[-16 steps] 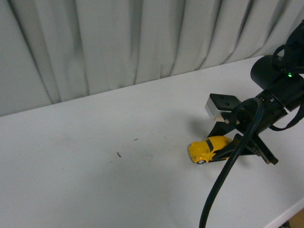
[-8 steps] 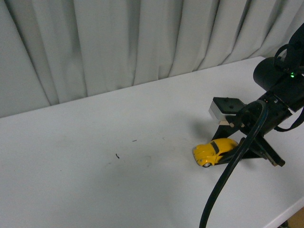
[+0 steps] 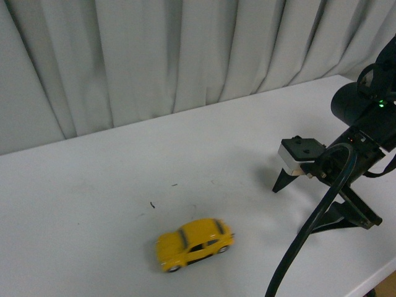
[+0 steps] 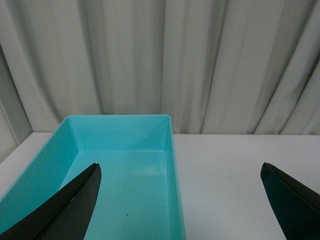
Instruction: Wind up and store yellow beetle toy
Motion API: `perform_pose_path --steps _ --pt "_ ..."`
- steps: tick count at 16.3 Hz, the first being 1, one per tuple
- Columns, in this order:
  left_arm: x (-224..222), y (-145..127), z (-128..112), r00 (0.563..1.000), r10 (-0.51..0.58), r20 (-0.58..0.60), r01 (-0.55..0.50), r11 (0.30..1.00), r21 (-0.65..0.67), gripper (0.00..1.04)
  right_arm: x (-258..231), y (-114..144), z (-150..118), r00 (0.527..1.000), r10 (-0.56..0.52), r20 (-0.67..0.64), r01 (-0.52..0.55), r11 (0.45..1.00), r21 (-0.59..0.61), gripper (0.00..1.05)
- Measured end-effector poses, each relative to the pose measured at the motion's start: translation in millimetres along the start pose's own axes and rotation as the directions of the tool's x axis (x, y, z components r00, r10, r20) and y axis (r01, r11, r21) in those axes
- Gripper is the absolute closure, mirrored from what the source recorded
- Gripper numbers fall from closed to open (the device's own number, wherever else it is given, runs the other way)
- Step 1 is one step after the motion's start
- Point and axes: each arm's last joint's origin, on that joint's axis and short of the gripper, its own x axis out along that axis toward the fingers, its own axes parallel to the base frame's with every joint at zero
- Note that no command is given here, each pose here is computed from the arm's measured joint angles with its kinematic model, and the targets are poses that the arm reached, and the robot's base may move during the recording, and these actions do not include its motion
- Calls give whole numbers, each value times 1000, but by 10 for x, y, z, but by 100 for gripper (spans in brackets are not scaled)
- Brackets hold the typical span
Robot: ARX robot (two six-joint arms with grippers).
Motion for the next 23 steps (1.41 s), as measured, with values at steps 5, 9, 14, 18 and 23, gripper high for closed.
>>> perform_pose_path --steps 5,9,14,18,23 --pt "0 0 0 1000 0 0 0 1000 0 7 -18 -18 5 1000 5 -15 -5 1000 0 7" --pt "0 0 0 1000 0 0 0 1000 0 7 -101 -153 134 997 46 -66 -47 999 -3 7" --pt "0 0 0 1000 0 0 0 1000 0 7 -551 -400 798 985 -161 66 172 962 -213 7" --pt "0 0 0 1000 0 0 0 1000 0 7 -1055 -279 1247 944 -291 156 327 884 -335 7" --pt "0 0 -1 1000 0 -1 0 1000 0 7 -1032 196 1495 644 -761 85 752 609 -252 26"
